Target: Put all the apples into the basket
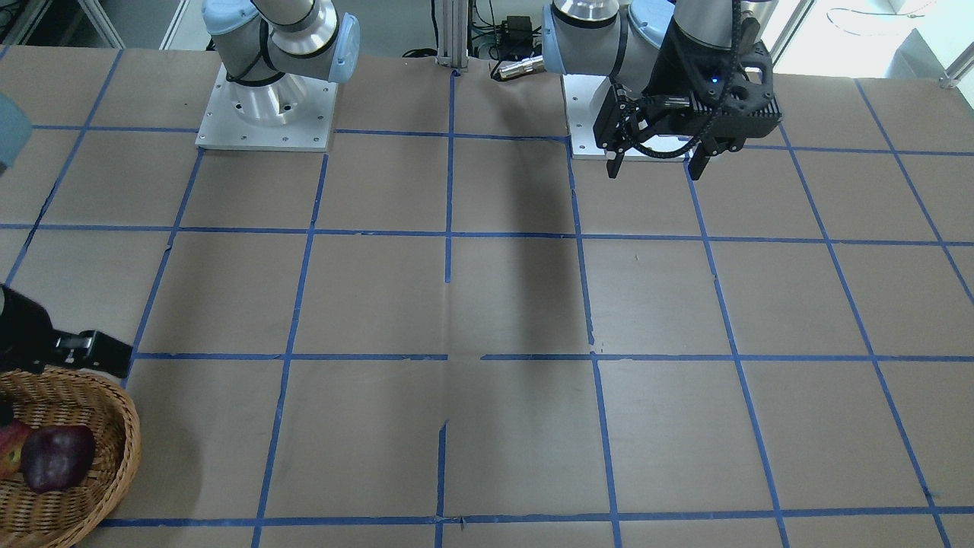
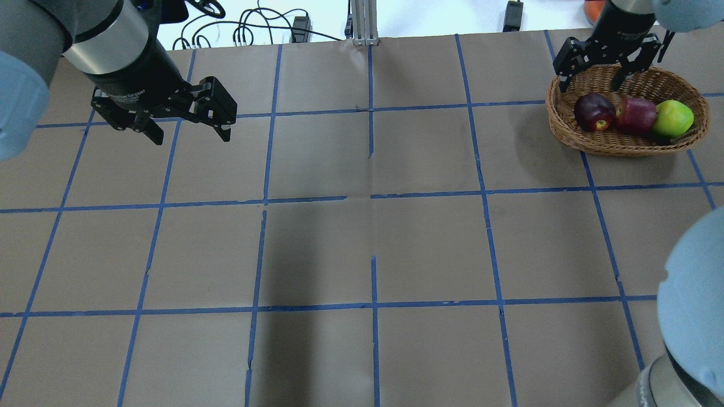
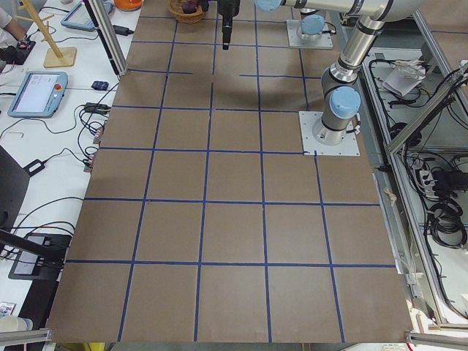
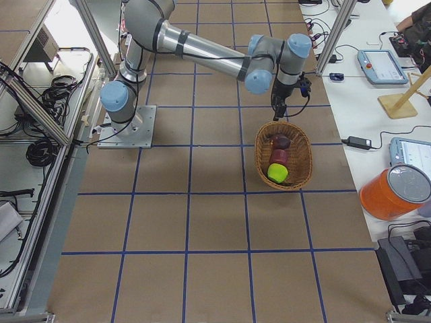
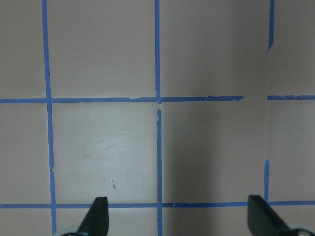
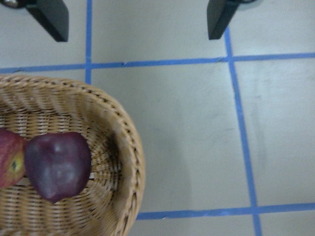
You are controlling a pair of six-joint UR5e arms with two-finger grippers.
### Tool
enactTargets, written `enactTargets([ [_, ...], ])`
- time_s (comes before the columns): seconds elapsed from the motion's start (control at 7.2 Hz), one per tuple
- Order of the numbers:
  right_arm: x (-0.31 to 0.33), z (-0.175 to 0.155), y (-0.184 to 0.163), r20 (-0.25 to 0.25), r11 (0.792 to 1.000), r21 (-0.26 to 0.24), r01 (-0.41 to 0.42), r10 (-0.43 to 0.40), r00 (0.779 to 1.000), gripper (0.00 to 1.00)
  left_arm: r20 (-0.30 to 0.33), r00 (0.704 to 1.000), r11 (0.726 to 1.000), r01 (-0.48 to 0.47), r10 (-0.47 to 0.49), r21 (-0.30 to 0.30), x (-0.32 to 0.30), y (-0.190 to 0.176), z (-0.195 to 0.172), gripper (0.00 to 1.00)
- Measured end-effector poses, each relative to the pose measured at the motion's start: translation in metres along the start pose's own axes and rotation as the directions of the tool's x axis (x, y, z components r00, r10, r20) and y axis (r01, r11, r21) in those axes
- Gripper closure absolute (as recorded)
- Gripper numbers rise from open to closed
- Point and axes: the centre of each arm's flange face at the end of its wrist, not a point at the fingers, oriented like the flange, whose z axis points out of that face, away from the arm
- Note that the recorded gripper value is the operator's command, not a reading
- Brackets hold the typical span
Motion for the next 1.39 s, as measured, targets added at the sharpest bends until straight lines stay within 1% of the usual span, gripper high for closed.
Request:
enactTargets([
  [0.14, -0.029, -0.027, 0.028, 0.025, 0.999, -0.02, -0.031, 0.032, 0.999, 0.0, 0.0, 1.0, 1.0, 0.0, 0.0, 0.0, 0.0, 0.0, 0.0, 0.0],
  [0.28, -0.056, -0.052, 0.056, 0.031, 0.998, -0.039, -0.051, 0.052, 0.998, 0.0, 0.0, 1.0, 1.0, 0.001, -0.001, 0.0, 0.0, 0.0, 0.0, 0.0],
  [0.56, -0.092, -0.091, 0.108, 0.026, 0.996, -0.06, -0.069, 0.07, 0.997, 0.0, 0.0, 1.0, 1.0, 0.001, -0.001, -0.001, 0.0, 0.0, 0.0, 0.0],
  [0.69, -0.109, -0.11, 0.136, 0.022, 0.995, -0.061, -0.079, 0.081, 0.996, 0.0, 0.0, 1.0, 1.0, 0.001, -0.001, -0.001, 0.0, 0.0, 0.001, 0.0],
  [0.83, -0.124, -0.126, 0.164, 0.018, 0.996, -0.06, -0.073, 0.074, 0.997, 0.0, 0.0, 1.0, 1.0, 0.001, -0.001, -0.002, 0.0, 0.0, 0.001, 0.0],
  [0.97, -0.132, -0.132, 0.188, 0.015, 0.996, -0.069, -0.062, 0.063, 0.998, 0.0, 0.0, 1.0, 1.0, 0.001, -0.001, -0.002, 0.0, 0.0, 0.001, 0.0],
  [1.11, -0.134, -0.13, 0.203, 0.01, 0.996, -0.079, -0.051, 0.052, 0.999, 0.0, 0.0, 1.0, 1.0, 0.001, -0.001, -0.002, 0.0, 0.0, 0.001, 0.0],
  [1.39, -0.133, -0.119, 0.224, 0.005, 0.995, -0.086, -0.048, 0.049, 0.999, 0.0, 0.0, 1.0, 1.0, 0.001, -0.001, -0.002, 0.0, 0.0, 0.001, 0.0],
])
